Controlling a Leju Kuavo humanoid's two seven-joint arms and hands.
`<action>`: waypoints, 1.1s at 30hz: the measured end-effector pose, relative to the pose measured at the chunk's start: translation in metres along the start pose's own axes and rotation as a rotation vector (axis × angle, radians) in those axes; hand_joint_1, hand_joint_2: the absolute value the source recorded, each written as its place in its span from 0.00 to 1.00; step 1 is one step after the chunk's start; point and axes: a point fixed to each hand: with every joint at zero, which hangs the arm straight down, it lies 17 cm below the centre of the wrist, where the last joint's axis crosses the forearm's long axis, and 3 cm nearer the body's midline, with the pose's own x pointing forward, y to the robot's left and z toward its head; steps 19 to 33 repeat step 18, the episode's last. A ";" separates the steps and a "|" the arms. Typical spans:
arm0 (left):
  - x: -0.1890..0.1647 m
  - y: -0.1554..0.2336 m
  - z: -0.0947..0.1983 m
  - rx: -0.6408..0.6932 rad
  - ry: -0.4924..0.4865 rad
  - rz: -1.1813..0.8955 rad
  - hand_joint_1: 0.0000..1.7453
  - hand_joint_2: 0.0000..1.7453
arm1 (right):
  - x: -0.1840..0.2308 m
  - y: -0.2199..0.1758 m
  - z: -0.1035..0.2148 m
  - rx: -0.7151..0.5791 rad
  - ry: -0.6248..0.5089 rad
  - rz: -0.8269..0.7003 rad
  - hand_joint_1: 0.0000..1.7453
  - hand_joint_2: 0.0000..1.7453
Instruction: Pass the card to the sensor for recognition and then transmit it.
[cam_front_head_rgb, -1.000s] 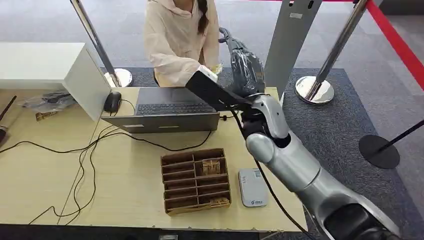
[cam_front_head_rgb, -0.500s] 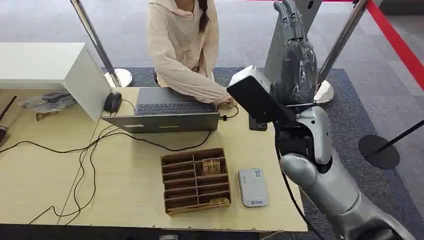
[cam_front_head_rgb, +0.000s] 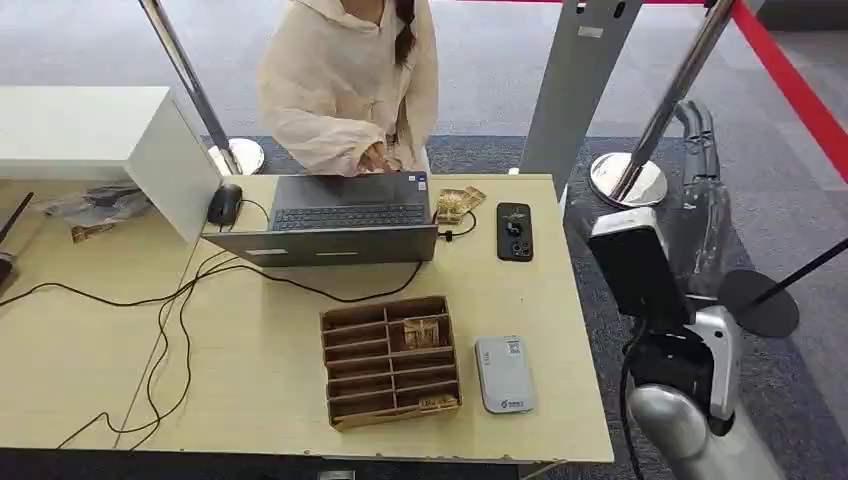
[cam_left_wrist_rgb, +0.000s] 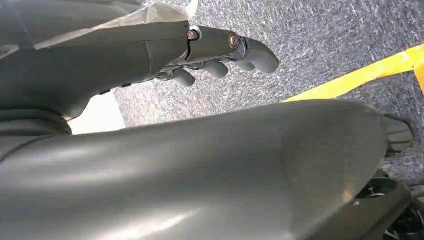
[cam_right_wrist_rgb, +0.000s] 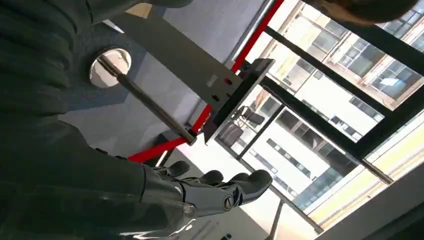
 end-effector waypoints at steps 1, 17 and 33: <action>0.001 0.000 0.000 0.001 -0.001 0.001 0.00 0.00 | -0.003 0.001 0.002 0.003 0.005 0.002 0.00 1.00; 0.006 -0.001 0.001 -0.006 -0.021 0.003 0.00 0.00 | -0.037 0.084 0.073 0.300 0.136 -0.558 0.00 1.00; 0.006 -0.001 0.001 -0.008 -0.025 0.000 0.00 0.00 | -0.034 0.090 0.078 0.329 0.133 -0.620 0.00 1.00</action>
